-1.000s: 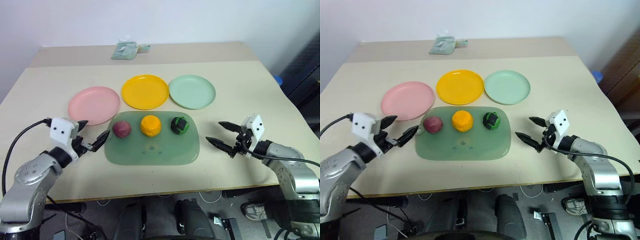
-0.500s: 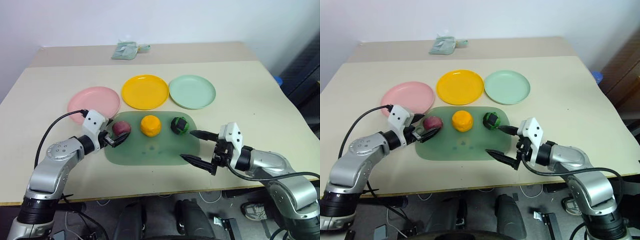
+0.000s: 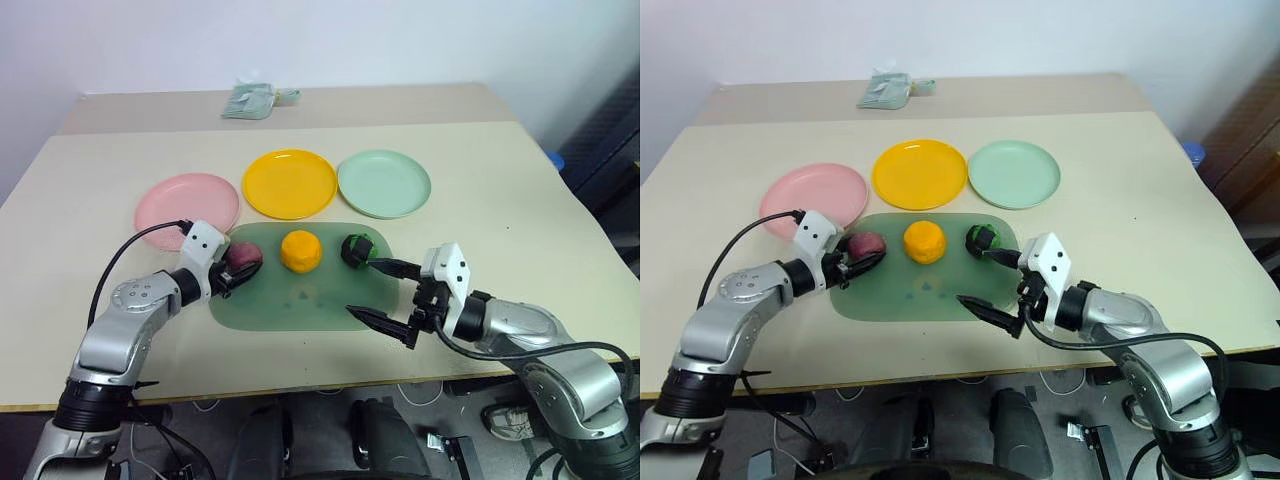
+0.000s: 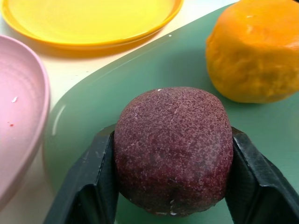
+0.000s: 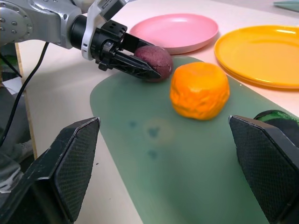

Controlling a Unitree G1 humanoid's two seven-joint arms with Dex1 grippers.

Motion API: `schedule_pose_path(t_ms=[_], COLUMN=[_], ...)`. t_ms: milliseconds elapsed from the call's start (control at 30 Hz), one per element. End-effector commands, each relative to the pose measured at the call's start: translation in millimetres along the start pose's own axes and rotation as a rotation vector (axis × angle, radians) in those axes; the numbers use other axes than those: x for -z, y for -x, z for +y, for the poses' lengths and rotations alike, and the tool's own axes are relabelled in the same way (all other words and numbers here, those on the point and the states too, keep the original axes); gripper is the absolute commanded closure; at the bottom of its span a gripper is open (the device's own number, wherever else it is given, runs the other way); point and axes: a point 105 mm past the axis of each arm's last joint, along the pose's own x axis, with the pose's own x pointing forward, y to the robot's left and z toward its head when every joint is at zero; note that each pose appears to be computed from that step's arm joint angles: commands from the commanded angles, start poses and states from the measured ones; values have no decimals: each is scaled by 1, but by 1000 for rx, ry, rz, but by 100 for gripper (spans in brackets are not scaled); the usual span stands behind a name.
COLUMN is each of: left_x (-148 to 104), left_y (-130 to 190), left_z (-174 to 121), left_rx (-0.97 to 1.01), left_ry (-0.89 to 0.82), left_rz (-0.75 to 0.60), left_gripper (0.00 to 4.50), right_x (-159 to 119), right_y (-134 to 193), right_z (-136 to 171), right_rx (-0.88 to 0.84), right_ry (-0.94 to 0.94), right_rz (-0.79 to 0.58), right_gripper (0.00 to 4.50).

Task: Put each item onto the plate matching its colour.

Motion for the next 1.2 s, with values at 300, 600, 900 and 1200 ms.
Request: schedule_pose_path(t_ms=[300, 600, 900, 1200], left_x=[-41, -57, -47, -43], left_y=[16, 12, 17, 69], left_z=[26, 82, 93, 82], left_rx=[-164, -542, -612, -526], left_ry=[46, 52, 65, -1], left_rz=[-216, -224, -179, -249], left_gripper=[176, 176, 3, 3], right_x=[-17, -16, -15, -25], right_y=[-2, -8, -9, -13], right_z=[-4, -8, -10, -27], right_rx=[-3, -7, 4, 57], right_ry=[35, 43, 53, 106], right_rz=[-45, -58, -65, -73], right_gripper=[0, 0, 0, 0])
